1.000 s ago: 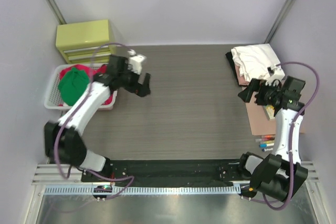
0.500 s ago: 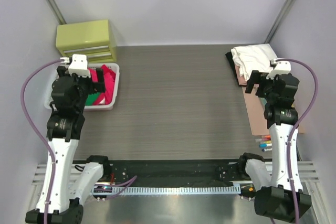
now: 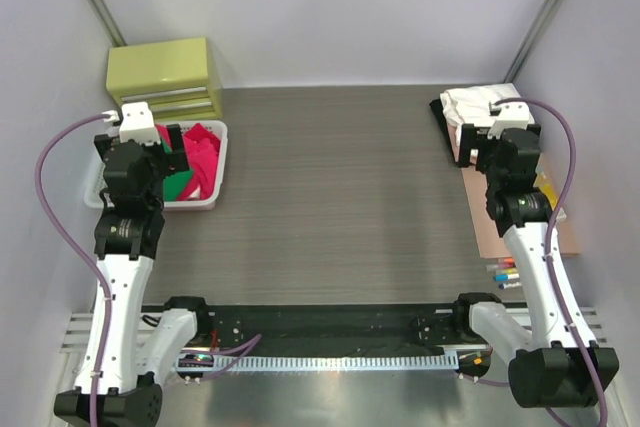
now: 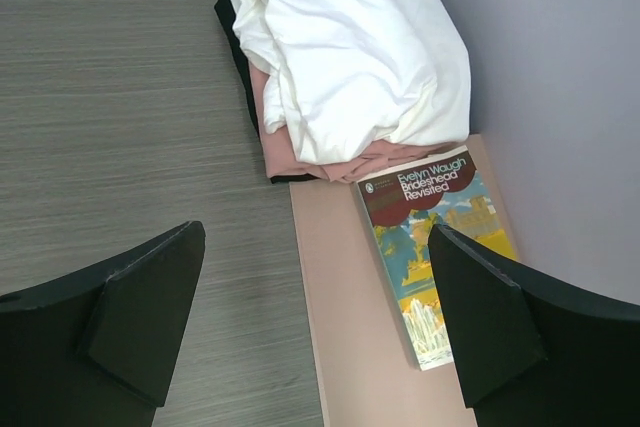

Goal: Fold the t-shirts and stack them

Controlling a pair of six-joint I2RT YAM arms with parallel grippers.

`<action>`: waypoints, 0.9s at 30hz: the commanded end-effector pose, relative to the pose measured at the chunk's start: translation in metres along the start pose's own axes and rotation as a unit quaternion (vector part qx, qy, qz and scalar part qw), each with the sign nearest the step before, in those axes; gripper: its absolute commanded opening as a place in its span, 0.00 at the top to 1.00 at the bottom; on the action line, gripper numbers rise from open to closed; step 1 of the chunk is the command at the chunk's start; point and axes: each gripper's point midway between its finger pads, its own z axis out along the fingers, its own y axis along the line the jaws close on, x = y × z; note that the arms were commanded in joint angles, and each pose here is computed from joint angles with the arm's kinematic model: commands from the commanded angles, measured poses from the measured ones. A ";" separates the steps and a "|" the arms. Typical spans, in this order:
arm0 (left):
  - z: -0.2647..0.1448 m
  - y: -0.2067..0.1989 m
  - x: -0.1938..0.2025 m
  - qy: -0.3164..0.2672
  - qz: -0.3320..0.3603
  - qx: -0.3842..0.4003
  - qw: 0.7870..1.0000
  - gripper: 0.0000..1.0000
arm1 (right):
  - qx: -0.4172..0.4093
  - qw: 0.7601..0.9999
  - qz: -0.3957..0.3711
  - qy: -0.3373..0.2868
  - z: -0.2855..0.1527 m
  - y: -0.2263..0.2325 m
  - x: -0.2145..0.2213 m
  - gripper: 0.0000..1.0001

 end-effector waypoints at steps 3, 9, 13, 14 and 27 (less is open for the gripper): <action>0.009 -0.010 0.004 0.003 -0.030 0.020 0.999 0.00 | -0.024 0.999 0.008 -0.037 -0.009 0.007 -0.005 0.00; 0.018 -0.016 0.017 0.081 -0.030 0.023 0.996 0.00 | -0.069 0.997 0.016 0.019 -0.002 0.024 -0.015 0.00; 0.016 -0.004 0.018 0.123 -0.086 -0.036 0.988 0.00 | -0.072 0.997 0.025 0.030 0.002 0.026 -0.024 0.00; 0.016 0.001 0.022 0.132 -0.104 -0.062 0.984 0.00 | -0.081 0.996 0.027 0.031 0.002 0.029 -0.023 0.00; 0.000 0.015 0.025 0.149 -0.135 -0.107 0.974 0.00 | -0.060 0.997 0.023 0.040 0.006 0.024 -0.002 0.00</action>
